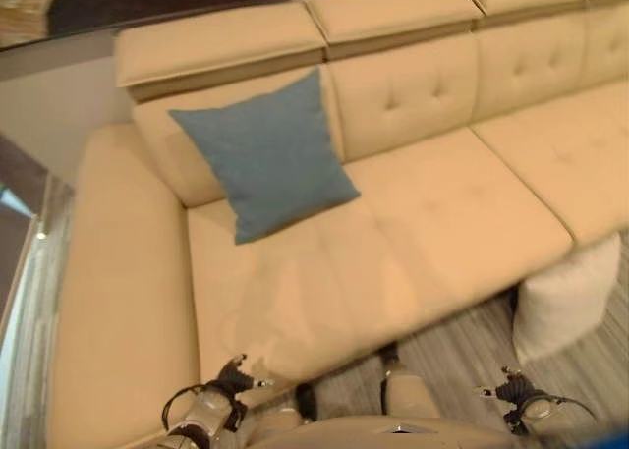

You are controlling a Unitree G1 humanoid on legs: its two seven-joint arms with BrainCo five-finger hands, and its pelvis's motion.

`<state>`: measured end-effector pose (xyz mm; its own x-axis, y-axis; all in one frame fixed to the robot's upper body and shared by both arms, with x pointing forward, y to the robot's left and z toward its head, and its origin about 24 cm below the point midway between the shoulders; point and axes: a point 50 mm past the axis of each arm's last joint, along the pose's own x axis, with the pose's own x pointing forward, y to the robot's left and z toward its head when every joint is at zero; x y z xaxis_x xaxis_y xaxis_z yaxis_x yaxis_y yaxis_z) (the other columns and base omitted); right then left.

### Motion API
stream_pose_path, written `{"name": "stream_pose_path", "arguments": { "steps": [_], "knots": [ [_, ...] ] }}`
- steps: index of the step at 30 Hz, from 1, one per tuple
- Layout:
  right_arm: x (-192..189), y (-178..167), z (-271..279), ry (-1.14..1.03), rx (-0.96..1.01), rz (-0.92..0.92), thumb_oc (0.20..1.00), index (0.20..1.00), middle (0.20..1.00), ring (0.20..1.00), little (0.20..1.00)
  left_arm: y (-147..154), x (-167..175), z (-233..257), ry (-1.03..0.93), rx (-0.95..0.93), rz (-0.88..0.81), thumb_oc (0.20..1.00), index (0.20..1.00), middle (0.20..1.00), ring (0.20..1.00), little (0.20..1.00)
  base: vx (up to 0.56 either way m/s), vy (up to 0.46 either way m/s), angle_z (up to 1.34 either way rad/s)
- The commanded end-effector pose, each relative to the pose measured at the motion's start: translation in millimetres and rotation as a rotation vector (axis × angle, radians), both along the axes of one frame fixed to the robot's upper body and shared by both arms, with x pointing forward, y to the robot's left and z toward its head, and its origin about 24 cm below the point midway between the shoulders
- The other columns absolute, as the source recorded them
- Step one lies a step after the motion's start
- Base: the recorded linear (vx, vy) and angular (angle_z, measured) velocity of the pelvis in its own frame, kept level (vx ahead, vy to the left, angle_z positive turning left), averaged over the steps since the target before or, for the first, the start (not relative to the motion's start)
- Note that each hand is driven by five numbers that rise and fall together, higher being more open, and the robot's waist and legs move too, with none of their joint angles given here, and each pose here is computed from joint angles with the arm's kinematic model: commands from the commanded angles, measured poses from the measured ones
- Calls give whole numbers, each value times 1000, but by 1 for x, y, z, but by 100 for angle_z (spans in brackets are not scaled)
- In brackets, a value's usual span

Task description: Pick up all the scattered cushions and arrange them neatly on the sofa.

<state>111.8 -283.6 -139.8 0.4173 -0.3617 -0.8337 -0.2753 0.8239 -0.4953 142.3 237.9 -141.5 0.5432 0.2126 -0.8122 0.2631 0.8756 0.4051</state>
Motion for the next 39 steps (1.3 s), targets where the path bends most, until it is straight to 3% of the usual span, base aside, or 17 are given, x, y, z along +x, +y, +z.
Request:
{"name": "stream_pose_path", "arguments": {
  "steps": [1, 7, 20, 28, 39],
  "knots": [
    [15, -7, 7, -42, -49, 38, 1000, 1000, 1000, 1000, 1000, 20, 3, 8, -30, 41, 35, 1000, 1000, 1000, 1000, 1000, -171, 38, -47],
    [20, 6, 5, -64, -27, 72, 1000, 1000, 1000, 1000, 1000, 24, -15, 1, 29, 54, 54, 1000, 1000, 1000, 1000, 1000, -138, -96, -78],
    [2, 0, 0, -19, -32, -15, 1000, 1000, 1000, 1000, 1000, -6, -4, -5, 32, -15, 19, 1000, 1000, 1000, 1000, 1000, -87, -15, -51],
    [15, 7, 1, -43, -27, 8, 1000, 1000, 1000, 1000, 1000, 11, 10, 6, -28, 28, 40, 1000, 1000, 1000, 1000, 1000, -155, 126, -111],
    [17, 12, 1, -53, -19, 19, 1000, 1000, 1000, 1000, 1000, 15, 0, 3, -10, 18, 102, 1000, 1000, 1000, 1000, 1000, -70, -90, -73]
  ]
}}
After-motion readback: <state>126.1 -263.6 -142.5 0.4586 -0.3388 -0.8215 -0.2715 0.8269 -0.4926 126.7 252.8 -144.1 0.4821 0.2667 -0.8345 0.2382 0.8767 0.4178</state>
